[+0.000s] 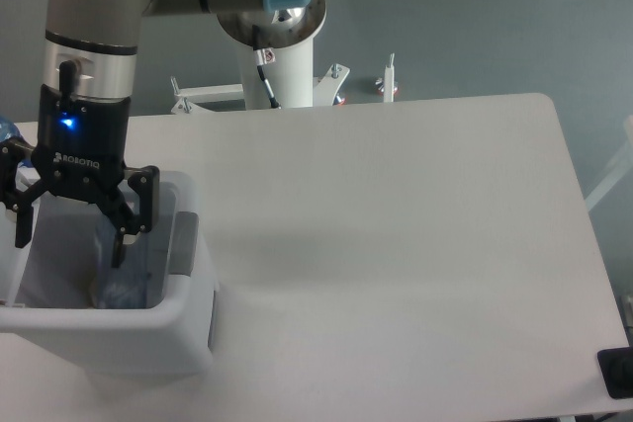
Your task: Place the trash in the trash can
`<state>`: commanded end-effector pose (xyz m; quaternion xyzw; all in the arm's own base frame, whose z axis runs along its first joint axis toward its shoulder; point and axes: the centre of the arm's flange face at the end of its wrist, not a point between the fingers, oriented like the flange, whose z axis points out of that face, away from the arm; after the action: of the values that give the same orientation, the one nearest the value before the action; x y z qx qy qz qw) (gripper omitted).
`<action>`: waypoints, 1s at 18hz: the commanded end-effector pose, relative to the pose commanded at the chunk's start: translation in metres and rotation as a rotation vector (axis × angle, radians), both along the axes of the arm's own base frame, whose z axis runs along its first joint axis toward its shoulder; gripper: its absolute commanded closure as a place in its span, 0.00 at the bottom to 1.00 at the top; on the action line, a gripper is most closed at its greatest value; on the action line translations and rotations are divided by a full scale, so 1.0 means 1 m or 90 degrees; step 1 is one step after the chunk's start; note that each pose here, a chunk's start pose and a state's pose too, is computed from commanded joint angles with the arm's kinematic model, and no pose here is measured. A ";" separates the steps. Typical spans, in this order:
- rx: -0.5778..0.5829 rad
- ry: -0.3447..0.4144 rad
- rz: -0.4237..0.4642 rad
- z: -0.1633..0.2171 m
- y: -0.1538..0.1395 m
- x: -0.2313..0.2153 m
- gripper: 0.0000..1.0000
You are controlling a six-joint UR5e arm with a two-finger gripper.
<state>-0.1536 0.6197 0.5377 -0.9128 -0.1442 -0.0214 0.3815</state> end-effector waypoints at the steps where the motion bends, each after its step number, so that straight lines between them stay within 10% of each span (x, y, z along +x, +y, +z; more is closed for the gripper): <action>1: 0.004 0.004 0.015 0.005 -0.007 -0.012 0.00; 8: 0.011 0.051 0.120 0.031 -0.054 -0.106 0.00; 18: -0.182 0.264 0.056 0.023 -0.119 -0.190 0.00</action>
<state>-0.3439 0.5006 0.5603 -0.9352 -0.1045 0.2035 0.2703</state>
